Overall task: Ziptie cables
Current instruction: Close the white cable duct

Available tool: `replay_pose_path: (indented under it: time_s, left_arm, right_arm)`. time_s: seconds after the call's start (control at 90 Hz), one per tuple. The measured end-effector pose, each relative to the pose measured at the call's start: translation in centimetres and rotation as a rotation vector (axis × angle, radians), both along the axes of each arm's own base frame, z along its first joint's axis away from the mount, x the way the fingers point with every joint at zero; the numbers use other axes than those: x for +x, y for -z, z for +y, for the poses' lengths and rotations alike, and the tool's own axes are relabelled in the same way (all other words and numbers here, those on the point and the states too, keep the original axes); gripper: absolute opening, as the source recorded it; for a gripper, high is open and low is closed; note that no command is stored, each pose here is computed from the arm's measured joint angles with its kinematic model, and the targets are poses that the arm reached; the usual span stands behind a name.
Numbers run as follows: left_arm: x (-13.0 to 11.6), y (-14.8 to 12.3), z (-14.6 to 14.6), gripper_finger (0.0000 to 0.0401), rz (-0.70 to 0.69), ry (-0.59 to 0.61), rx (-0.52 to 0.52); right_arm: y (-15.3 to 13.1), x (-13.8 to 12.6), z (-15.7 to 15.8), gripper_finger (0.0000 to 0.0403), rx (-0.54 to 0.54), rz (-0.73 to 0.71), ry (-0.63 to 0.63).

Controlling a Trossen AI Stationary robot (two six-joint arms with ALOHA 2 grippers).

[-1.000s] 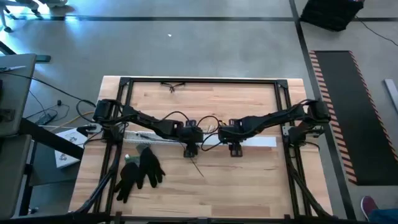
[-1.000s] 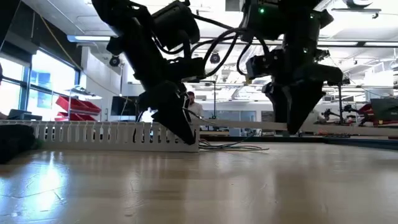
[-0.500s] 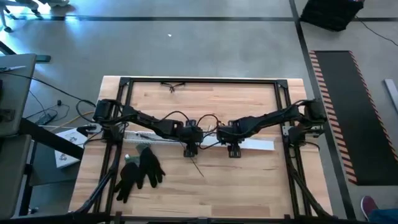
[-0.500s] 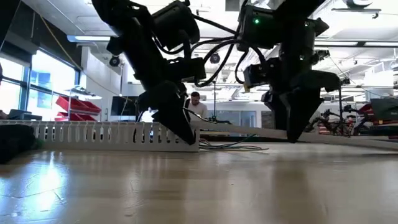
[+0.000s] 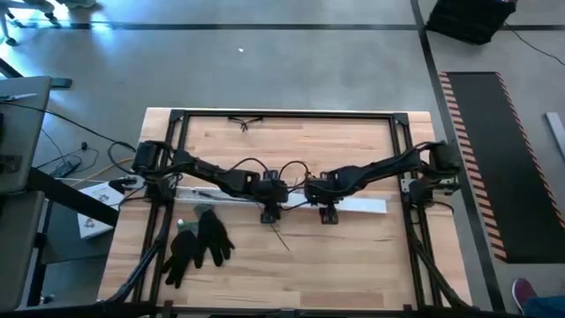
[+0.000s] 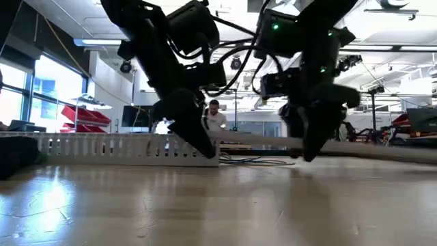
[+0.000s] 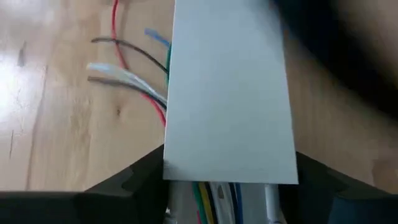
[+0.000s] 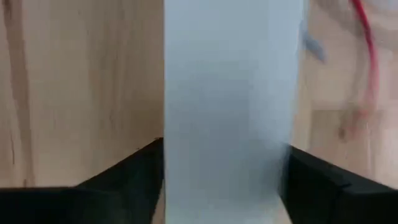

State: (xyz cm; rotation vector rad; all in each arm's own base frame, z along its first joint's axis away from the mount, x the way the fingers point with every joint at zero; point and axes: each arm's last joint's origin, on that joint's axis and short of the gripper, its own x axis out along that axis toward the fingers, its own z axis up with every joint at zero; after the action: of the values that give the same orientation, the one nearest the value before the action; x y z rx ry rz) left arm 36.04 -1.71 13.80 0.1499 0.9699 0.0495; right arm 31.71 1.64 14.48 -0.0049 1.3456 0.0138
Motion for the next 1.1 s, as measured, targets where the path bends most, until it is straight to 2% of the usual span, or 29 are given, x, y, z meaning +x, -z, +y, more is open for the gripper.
replay_pose_path:
  time_s: [0.1,0.189,0.589,0.8,1.1]
  left_arm:
    - [0.0,0.0,0.0,0.0221,0.006,0.000,0.001]
    - [-0.1,0.0,0.0,0.0221,0.008,-0.001,0.001]
    - [-0.1,0.1,0.0,0.0221,0.018,0.000,0.000]
    - [-0.2,0.1,0.2,0.0240,0.034,0.014,-0.032]
    - [-0.5,0.4,0.4,0.0261,0.072,0.031,-0.077]
  right_arm:
    - [-0.1,-0.1,0.0,0.0319,-0.004,0.004,-0.011]
    - [-0.3,-0.3,0.0,0.0328,-0.006,0.007,-0.013]
    - [-2.0,-0.4,0.3,0.0333,-0.018,-0.073,-0.033]
    - [-2.5,-1.1,0.4,0.0334,-0.148,-0.046,-0.039]
    - [-4.4,-1.5,0.8,0.0334,-0.136,-0.121,0.004]
